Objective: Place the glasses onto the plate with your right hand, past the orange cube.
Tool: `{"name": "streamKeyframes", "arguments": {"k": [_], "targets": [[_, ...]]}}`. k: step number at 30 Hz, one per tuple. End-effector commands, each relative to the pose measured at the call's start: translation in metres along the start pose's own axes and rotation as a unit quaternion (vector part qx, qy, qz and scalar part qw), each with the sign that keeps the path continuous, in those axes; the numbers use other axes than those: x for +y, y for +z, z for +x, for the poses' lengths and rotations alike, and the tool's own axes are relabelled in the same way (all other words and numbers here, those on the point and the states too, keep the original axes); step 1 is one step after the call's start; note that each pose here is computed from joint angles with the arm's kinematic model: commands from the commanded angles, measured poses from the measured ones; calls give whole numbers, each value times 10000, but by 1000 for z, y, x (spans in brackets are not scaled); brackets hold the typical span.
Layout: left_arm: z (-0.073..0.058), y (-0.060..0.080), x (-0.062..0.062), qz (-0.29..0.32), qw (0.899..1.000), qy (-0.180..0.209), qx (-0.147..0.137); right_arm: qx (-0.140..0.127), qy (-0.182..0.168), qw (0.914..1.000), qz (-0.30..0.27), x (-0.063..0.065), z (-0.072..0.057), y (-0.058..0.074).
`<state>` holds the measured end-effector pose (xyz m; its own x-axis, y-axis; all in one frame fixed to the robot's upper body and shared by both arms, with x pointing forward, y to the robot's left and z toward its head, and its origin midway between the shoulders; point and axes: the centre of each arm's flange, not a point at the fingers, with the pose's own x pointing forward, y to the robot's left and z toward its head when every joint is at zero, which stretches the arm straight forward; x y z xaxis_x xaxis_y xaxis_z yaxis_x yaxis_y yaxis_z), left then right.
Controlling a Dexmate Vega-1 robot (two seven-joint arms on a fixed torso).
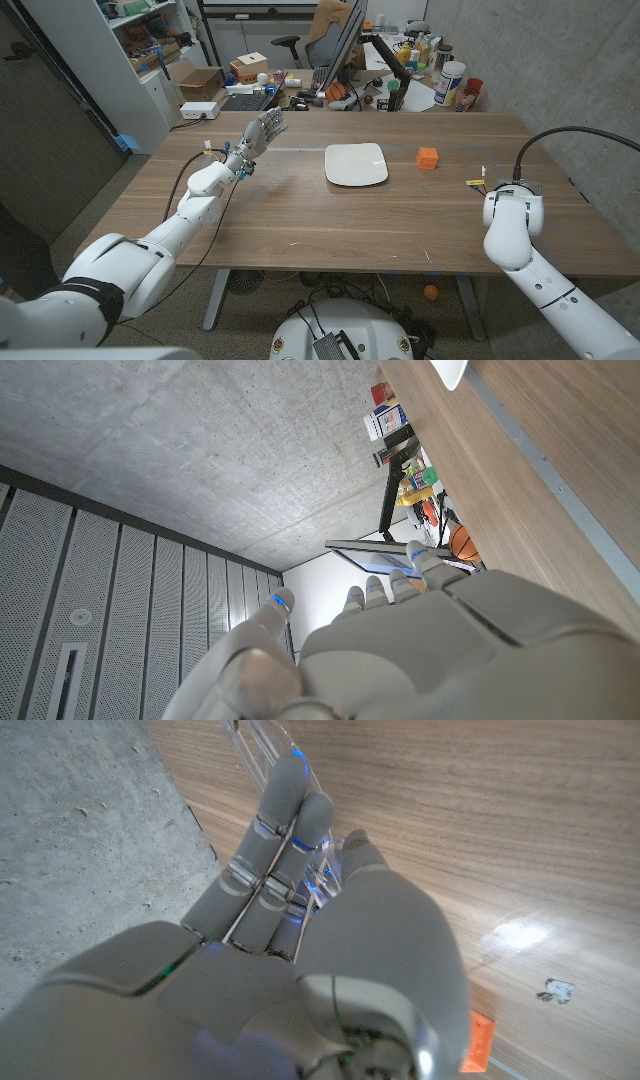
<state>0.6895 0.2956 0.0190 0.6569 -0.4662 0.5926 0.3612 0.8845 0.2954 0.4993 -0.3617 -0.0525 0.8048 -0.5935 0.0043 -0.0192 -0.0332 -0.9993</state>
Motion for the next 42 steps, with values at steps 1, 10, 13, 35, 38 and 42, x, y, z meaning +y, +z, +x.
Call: {"name": "streamKeyframes", "arguments": {"k": [1, 10, 13, 35, 38, 42], "targets": [[-1, 1, 0, -11, 10000, 20, -40, -61, -433, 9990, -49, -26, -11, -1], [-3, 3, -2, 1, 10000, 36, -59, -165, -627, 9978, -100, -35, -15, -3], [-4, 4, -3, 7, 10000, 30, -66, -222, -714, 9971, -120, -38, -17, -5], [-15, 11, -11, 30, 9999, 59, -133, -904, -1329, 9866, -280, -66, -34, 1], [-17, 11, -12, 29, 9999, 61, -145, -967, -1435, 9844, -330, -71, -37, 3], [-19, 12, -13, 12, 9999, 61, -152, -1065, -1559, 9813, -373, -75, -39, 6]]}}
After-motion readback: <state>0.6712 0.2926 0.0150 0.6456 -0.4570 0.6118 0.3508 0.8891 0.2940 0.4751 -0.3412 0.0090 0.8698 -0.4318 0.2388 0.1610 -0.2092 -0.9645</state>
